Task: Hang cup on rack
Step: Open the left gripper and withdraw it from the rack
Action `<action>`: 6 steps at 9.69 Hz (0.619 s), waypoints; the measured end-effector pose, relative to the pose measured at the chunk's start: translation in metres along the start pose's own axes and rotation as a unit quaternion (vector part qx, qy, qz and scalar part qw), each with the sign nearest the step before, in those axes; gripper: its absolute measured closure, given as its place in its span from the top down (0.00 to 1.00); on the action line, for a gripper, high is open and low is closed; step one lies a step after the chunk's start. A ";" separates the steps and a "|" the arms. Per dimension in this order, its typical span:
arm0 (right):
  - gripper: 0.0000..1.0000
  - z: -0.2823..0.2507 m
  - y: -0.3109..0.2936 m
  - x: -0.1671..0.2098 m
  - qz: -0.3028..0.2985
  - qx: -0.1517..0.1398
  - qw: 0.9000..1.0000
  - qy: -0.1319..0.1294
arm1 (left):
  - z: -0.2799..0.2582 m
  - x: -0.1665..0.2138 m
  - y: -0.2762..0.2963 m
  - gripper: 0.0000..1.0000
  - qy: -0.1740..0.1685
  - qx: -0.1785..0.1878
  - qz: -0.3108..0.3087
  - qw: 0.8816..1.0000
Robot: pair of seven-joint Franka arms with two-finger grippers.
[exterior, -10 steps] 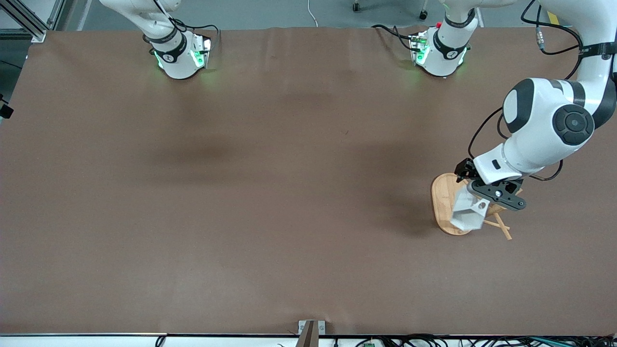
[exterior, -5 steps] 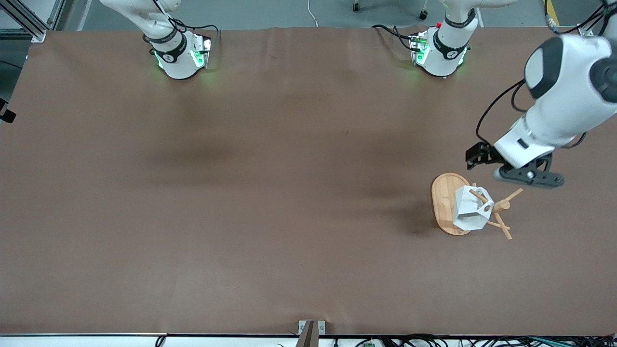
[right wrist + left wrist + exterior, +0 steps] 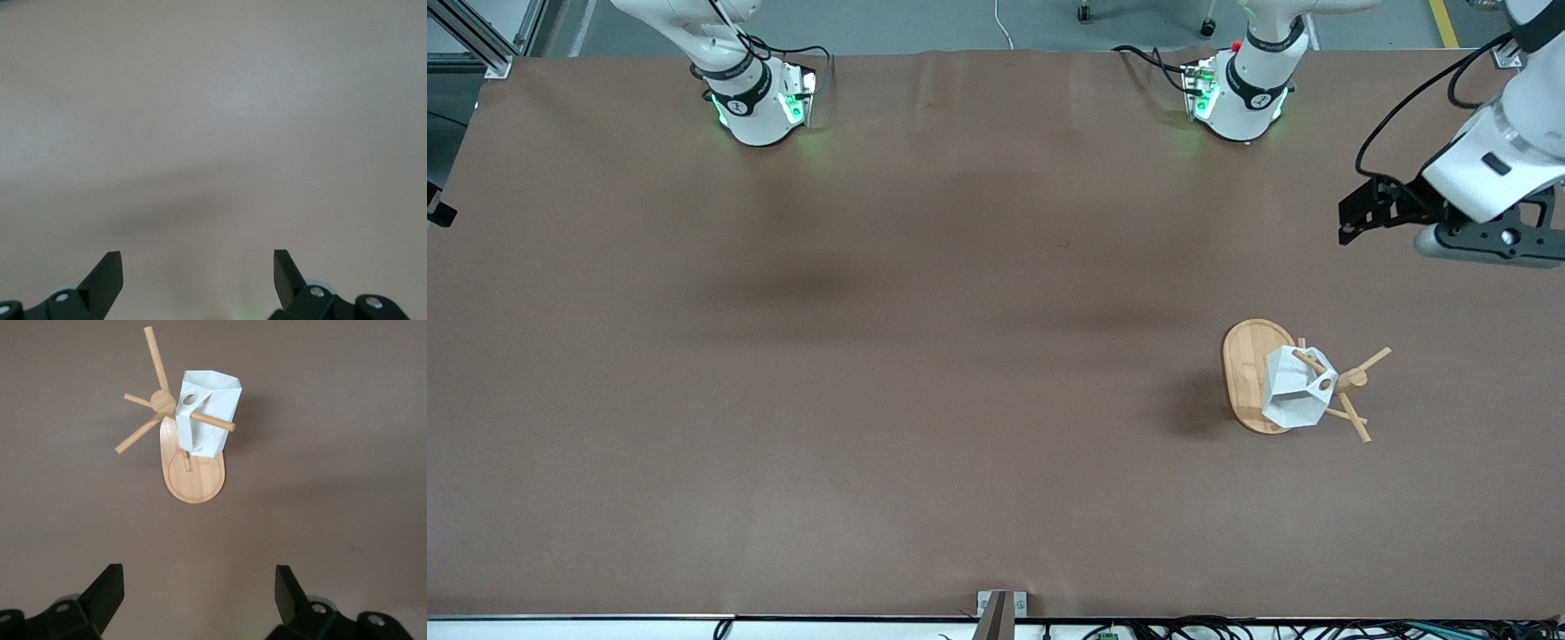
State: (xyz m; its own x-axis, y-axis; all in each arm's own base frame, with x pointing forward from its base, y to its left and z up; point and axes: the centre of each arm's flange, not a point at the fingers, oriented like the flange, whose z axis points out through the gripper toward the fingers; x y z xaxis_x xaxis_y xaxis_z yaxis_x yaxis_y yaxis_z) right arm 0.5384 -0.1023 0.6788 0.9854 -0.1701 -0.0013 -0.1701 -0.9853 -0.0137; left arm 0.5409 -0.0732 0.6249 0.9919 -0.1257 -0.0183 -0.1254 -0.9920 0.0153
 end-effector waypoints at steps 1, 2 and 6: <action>1.00 0.000 0.000 0.000 0.000 0.000 1.000 0.000 | -0.007 -0.008 -0.001 1.00 -0.007 0.001 -0.009 1.000; 1.00 0.000 0.000 0.000 0.000 0.000 1.000 0.000 | -0.014 -0.016 0.002 1.00 -0.007 0.002 -0.017 1.000; 1.00 0.000 -0.001 0.000 -0.001 0.000 1.000 0.000 | -0.027 -0.036 0.000 1.00 0.002 0.009 -0.038 0.999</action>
